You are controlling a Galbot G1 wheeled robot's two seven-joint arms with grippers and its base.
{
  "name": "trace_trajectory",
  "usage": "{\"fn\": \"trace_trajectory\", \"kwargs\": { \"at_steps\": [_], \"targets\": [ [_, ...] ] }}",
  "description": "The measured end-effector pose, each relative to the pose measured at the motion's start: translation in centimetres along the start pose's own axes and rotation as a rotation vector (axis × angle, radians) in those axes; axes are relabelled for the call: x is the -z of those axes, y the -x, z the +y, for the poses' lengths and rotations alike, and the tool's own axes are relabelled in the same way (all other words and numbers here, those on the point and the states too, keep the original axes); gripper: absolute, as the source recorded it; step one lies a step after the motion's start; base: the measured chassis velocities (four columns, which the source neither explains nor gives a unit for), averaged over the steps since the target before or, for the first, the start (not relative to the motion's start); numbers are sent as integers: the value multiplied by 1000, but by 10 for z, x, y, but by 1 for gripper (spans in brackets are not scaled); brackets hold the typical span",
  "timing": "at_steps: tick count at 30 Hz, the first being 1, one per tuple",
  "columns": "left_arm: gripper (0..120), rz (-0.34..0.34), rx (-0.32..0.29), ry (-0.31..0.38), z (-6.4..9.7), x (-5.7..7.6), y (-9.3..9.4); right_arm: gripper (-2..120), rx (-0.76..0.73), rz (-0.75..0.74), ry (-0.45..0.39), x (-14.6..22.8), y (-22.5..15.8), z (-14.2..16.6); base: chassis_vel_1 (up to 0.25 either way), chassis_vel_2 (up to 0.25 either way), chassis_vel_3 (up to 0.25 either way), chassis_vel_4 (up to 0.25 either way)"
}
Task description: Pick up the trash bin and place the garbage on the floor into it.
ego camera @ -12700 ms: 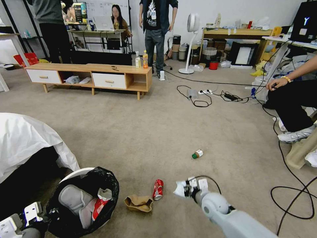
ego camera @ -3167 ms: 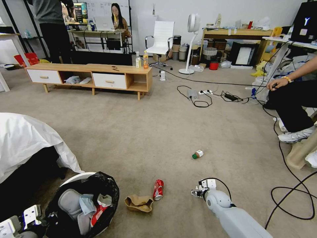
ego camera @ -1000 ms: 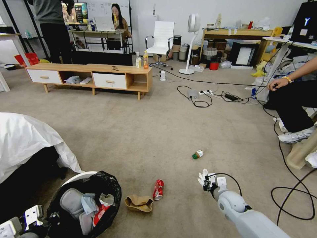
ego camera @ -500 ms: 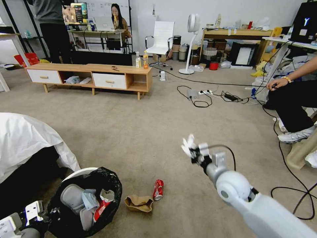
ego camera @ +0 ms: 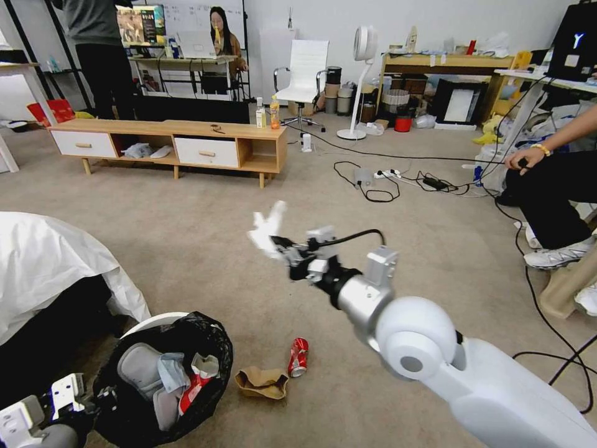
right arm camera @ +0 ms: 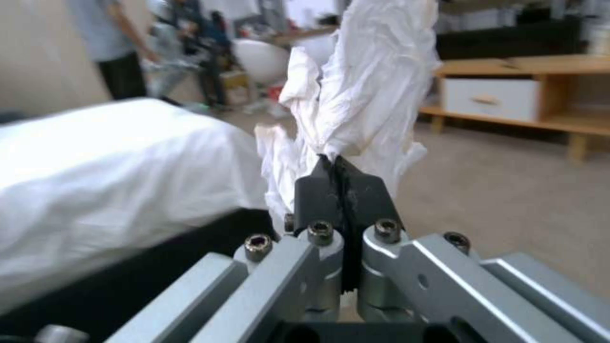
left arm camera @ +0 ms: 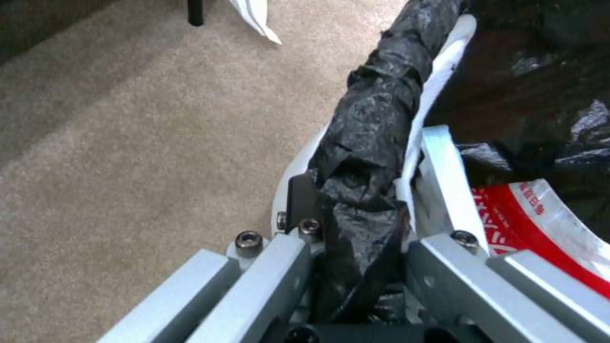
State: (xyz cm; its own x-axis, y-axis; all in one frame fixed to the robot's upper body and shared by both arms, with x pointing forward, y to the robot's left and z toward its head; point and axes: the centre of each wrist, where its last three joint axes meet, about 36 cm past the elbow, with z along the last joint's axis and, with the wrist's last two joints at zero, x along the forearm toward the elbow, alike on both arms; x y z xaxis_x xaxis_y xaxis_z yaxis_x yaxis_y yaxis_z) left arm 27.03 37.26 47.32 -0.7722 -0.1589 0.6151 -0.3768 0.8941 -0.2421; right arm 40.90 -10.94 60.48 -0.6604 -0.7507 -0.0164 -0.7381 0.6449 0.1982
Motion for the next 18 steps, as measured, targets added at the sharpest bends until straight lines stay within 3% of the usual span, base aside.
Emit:
{"fn": "trace_trajectory", "kwargs": {
  "at_steps": [9, 18],
  "targets": [
    [1, 1, 1, 17, 0, 2, 1, 0, 155, -1, 14, 10, 26, 28, 0, 0, 0, 0],
    [1, -4, -1, 25, 0, 5, 2, 0, 206, 150, 47, -1, 42, 56, 0, 0, 0, 0]
  ]
}}
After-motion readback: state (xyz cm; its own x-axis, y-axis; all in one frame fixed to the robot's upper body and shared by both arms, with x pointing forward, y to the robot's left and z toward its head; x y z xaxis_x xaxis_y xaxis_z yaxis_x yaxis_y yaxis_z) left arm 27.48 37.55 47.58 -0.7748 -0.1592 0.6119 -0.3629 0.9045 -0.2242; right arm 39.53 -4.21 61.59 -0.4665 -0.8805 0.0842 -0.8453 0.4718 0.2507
